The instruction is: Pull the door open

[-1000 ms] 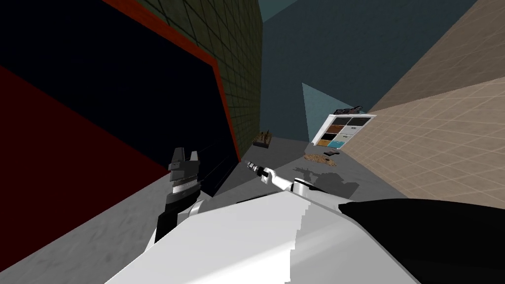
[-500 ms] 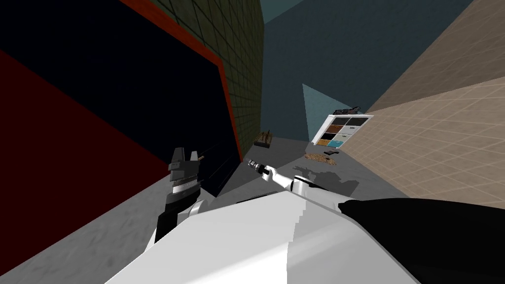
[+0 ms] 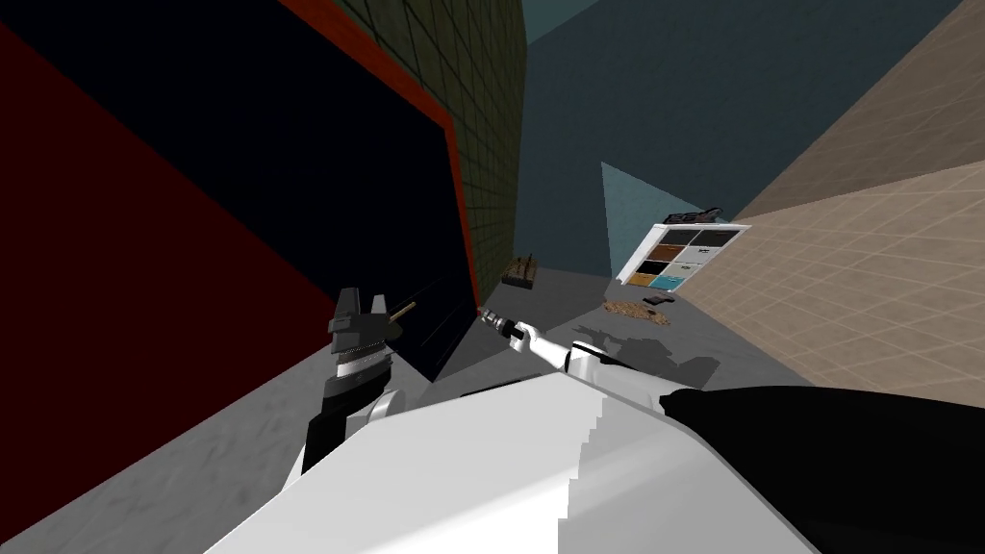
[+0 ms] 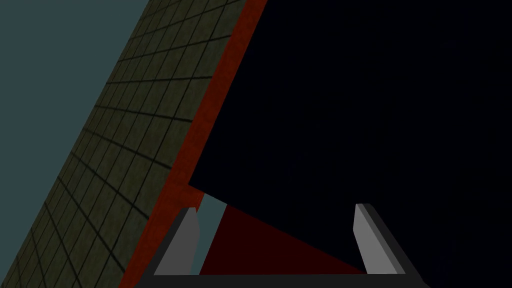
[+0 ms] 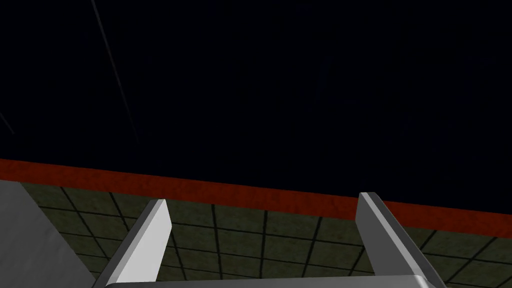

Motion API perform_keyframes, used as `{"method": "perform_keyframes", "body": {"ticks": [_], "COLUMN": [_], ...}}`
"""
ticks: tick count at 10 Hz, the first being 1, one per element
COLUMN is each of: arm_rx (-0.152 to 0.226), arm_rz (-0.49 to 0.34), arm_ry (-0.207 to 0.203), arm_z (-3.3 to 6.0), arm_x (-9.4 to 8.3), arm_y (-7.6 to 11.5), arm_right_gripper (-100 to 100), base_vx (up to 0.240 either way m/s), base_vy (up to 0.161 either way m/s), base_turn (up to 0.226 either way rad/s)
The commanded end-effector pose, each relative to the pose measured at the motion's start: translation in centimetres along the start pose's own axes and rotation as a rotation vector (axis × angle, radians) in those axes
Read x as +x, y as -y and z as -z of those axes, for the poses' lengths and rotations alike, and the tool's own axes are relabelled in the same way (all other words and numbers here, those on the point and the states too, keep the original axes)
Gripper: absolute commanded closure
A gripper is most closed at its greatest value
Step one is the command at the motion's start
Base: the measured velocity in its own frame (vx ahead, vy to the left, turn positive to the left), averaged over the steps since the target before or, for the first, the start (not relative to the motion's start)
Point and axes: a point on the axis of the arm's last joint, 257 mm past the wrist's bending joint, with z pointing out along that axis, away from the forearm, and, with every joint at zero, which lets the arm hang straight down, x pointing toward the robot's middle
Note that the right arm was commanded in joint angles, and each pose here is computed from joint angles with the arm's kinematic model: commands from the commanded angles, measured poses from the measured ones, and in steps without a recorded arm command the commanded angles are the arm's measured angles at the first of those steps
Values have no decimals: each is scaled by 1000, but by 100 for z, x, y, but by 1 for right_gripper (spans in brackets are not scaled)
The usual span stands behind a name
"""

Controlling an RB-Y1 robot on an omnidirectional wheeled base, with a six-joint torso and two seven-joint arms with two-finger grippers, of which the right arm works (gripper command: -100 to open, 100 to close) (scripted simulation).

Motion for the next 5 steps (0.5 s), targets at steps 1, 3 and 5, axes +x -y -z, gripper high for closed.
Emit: {"method": "perform_keyframes", "body": {"ticks": [1, 3, 5], "arm_rx": [-14, -28, -39], "arm_rz": [-12, -24, -34], "arm_ry": [-4, -8, -12], "arm_z": [-31, -63, -89], "arm_x": [28, 60, 85], "arm_y": [-54, -112, -158], "arm_right_gripper": [-100, -100, -100], "base_vx": [29, 25, 55], "base_vy": [244, 238, 229], "base_turn": [115, 77, 80]}}
